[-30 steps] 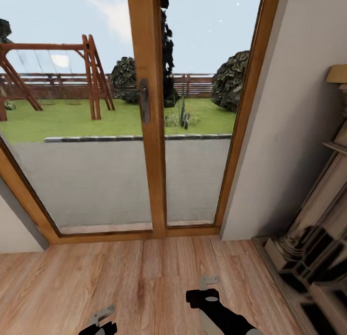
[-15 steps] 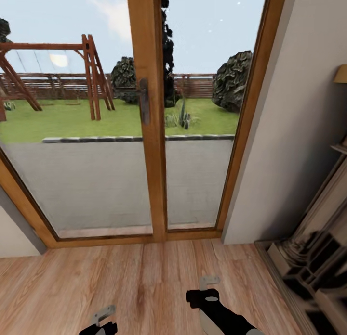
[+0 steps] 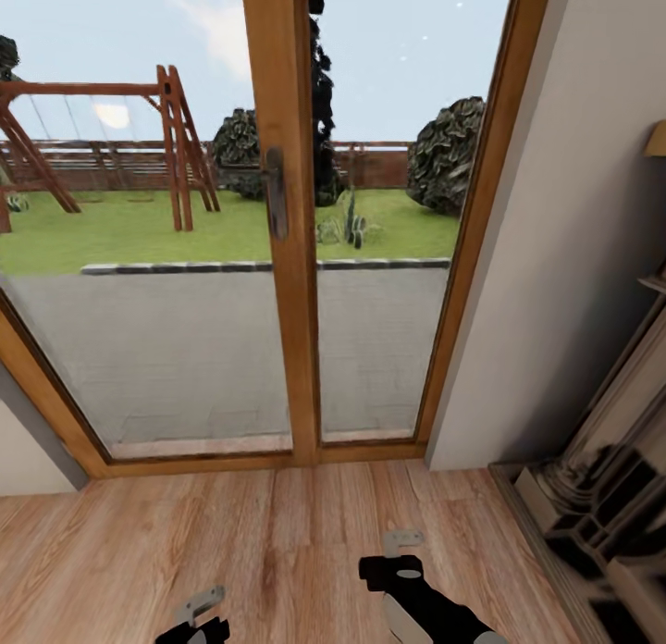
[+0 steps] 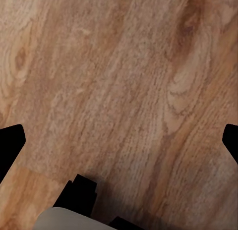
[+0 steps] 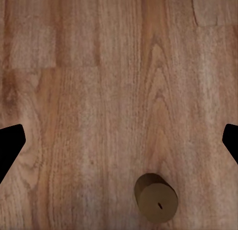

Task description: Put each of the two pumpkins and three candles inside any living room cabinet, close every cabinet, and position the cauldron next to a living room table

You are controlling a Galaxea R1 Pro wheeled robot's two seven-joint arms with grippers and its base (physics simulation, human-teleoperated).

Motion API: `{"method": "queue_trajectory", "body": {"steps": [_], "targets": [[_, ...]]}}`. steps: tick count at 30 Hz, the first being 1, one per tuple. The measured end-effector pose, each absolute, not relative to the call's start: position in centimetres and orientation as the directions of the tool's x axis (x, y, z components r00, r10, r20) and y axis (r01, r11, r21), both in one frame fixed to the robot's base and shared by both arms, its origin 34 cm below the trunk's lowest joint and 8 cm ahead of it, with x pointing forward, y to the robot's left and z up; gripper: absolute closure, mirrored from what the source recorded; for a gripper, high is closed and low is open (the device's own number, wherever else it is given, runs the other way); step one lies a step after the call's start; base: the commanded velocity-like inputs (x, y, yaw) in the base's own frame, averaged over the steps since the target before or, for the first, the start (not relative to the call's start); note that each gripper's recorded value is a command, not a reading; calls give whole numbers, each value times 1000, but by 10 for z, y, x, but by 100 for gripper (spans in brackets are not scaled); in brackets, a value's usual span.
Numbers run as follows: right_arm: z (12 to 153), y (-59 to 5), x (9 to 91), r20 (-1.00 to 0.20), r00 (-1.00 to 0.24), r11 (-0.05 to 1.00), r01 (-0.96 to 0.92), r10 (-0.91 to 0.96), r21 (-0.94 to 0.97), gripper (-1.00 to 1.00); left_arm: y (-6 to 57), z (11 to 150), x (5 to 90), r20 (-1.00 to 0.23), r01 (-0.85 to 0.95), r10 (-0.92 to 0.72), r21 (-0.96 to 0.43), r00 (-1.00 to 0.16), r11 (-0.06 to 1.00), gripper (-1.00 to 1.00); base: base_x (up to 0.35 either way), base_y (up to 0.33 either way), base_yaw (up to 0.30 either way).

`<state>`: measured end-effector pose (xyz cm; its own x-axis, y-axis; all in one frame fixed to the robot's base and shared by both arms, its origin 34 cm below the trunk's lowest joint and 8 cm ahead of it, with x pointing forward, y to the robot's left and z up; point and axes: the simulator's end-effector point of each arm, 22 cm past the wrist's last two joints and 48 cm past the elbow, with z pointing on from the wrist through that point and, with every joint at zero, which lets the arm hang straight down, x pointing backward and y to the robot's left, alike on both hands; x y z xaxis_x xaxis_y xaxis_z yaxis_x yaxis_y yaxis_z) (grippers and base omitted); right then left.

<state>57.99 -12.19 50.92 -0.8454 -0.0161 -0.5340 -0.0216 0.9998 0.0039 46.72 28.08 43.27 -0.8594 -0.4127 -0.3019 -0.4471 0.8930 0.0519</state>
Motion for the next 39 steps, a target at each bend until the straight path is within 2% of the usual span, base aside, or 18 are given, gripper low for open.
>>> {"method": "queue_trajectory", "body": {"steps": [4, 8, 13, 19, 20, 32, 35, 39], "targets": [[502, -124, 580, -535, -845, 1000, -16, -12, 3, -100, 288, 428, 472, -300, -447, -413, 51, -860, 893, -100, 0, 0, 0], [494, -126, 579, -533, -846, 1000, -3, 1, 7, -100, 291, 437, 498, -239, -411, -397, 10, -886, 912, -100, 0, 0, 0], [484, -128, 578, -525, -851, 1000, 23, 29, 18, -100, 295, 501, 568, -177, -450, -485, -205, -856, 869, -100, 0, 0, 0], [472, -122, 575, -518, -854, 999, 37, 51, 37, -100, 271, 558, 610, -184, -379, -470, -377, -864, 845, -100, 0, 0, 0], [472, -121, 578, -531, -844, 997, 53, 72, 52, -100, 245, 589, 625, -178, -337, -469, -485, -865, 807, -100, 0, 0, 0], [448, -126, 575, -533, -839, 994, 89, 105, 55, -100, 291, 578, 627, -218, -341, -473, -451, -854, 825, -100, 0, 0, 0], [427, -153, 561, -481, -852, 977, 208, 207, 52, -100, 289, 572, 626, -218, -339, -471, -452, -855, 825, -100, 0, 0, 0], [391, -192, 520, -402, -881, 959, 283, 248, -29, -100, 288, 564, 624, -217, -338, -469, -452, -856, 825, -100, 0, 0, 0]]}}
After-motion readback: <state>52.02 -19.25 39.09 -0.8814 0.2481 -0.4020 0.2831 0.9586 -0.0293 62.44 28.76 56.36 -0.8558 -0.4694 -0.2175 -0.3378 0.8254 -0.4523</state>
